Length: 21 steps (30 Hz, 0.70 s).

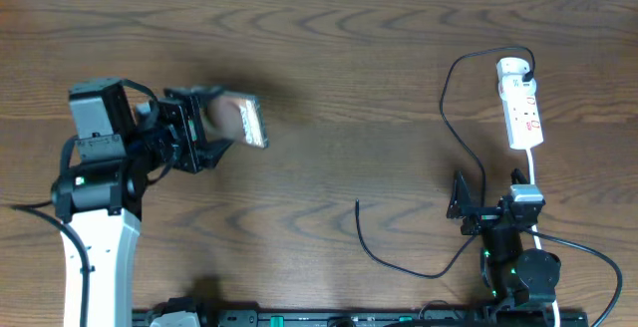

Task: Plug charger to phone and switch on socket
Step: 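Lift the phone with the left gripper and tilt it upright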

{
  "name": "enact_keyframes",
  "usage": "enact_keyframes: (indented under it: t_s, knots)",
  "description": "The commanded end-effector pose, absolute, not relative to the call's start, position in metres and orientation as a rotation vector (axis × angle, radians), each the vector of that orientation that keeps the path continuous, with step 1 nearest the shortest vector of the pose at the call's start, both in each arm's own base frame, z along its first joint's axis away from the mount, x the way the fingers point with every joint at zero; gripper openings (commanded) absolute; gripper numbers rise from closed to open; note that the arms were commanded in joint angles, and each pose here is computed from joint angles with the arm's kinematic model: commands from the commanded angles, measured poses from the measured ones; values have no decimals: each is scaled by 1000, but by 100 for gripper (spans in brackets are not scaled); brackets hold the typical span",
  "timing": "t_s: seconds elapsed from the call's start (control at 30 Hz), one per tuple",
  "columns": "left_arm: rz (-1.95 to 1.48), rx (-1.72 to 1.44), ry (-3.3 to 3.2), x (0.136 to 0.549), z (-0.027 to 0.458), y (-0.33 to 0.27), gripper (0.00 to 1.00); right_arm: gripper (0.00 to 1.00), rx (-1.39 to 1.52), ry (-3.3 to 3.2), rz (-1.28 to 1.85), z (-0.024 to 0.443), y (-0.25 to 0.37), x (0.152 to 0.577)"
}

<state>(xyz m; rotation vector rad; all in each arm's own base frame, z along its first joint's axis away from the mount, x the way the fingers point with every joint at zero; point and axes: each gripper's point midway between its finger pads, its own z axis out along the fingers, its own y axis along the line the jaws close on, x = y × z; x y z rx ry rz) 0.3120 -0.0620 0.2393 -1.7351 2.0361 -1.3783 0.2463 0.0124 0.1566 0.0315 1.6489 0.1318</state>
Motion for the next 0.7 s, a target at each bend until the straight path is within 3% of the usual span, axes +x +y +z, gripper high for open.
enact_keyframes:
  t_s: [0.0, 0.07, 0.5, 0.67]
  knots:
    - [-1052, -1696, 2087, 314, 214, -31, 7, 99, 20, 1650, 85, 156, 9, 246]
    - [-949, -1725, 2135, 308, 198, -24, 7, 99, 18, 1648, -23, 156, -3, 246]
    - [-721, -1614, 2274, 305, 170, -7, 7, 99, 3, 1647, -14, 156, 0, 247]
    - [-712, -1617, 2274, 304, 170, -7, 7, 99, -43, 1546, 59, 181, 13, 247]
